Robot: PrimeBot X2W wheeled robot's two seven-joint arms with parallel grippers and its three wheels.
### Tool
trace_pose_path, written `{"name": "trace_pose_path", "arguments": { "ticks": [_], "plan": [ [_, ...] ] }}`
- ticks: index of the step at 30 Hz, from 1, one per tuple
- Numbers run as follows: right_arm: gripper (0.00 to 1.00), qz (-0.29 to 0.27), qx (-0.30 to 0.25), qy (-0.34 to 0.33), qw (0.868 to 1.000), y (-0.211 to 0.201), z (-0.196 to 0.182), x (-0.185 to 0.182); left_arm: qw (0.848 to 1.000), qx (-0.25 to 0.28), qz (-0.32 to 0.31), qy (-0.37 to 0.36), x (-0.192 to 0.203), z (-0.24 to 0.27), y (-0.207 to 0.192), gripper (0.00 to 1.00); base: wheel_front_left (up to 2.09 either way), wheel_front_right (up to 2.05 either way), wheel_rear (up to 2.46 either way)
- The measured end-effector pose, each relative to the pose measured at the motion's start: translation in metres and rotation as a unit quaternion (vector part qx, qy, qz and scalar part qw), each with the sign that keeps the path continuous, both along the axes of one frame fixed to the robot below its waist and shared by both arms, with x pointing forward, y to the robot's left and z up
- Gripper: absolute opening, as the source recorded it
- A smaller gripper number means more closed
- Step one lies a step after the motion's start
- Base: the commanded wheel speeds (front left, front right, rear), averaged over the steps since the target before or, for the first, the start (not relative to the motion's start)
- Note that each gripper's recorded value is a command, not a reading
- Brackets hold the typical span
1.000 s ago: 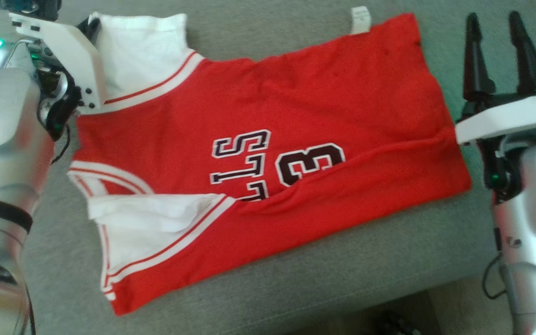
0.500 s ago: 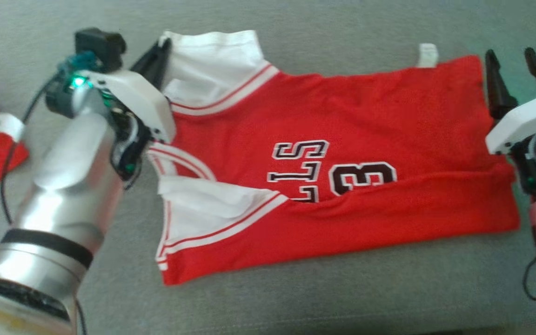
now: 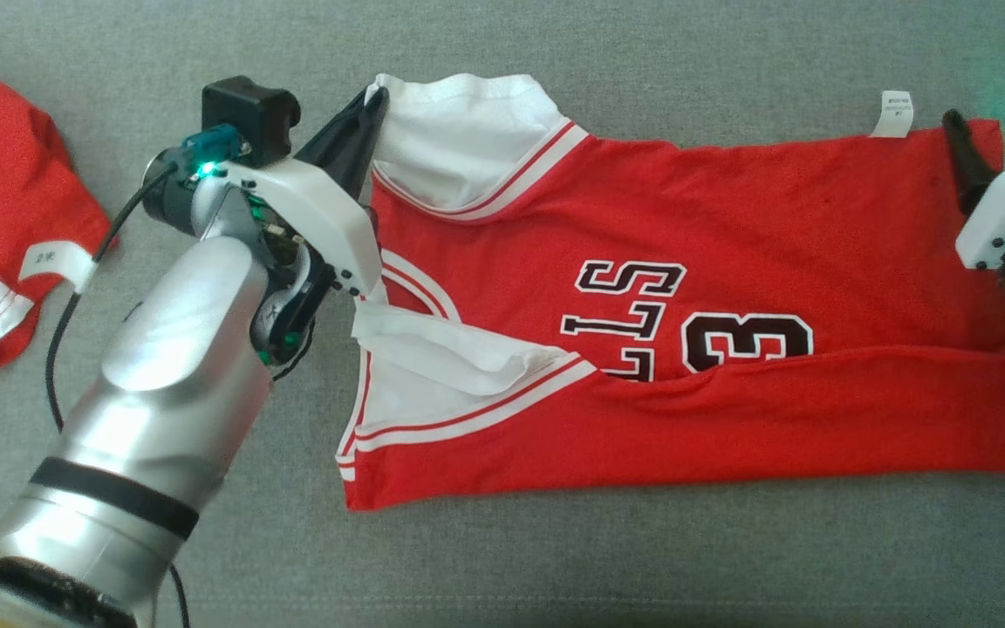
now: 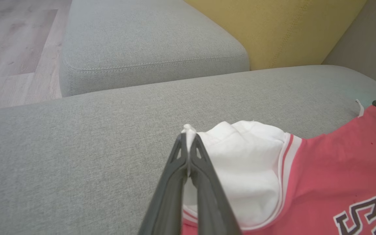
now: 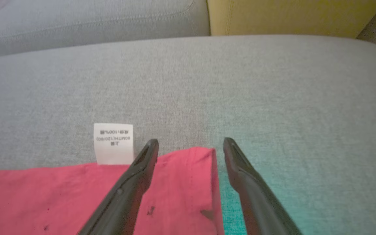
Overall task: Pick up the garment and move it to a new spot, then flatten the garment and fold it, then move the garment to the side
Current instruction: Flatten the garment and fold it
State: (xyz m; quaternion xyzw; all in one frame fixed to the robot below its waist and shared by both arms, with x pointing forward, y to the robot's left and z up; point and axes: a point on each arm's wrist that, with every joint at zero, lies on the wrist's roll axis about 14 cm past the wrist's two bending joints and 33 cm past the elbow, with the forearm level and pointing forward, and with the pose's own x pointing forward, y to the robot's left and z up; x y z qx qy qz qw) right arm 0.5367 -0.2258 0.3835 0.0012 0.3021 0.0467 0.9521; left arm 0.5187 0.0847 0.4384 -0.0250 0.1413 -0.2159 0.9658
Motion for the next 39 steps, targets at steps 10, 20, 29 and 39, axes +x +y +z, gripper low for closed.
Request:
{"name": "trace_pose_path", "arguments": {
  "ticks": [10,20,29,39],
  "plan": [
    [1.0,-0.008,-0.013,0.05,0.999,-0.012,-0.022,-0.001,1.0,0.0,0.001,0.004,0.008,-0.004,0.0,0.0,0.0,0.0,0.0],
    [0.0,-0.009,-0.003,0.055,0.998,-0.009,-0.026,0.012,1.0,0.006,0.009,0.017,0.015,-0.014,0.008,0.0,0.0,0.0,0.0],
    [0.0,-0.017,-0.013,-0.046,0.999,-0.023,0.008,0.05,1.0,0.015,0.021,-0.005,0.048,0.002,0.017,0.0,0.0,0.0,0.0],
    [0.0,-0.036,-0.016,-0.16,0.986,-0.03,0.052,0.077,0.997,0.019,0.042,-0.066,0.089,0.04,0.027,0.0,0.0,0.0,0.0]
  ]
}}
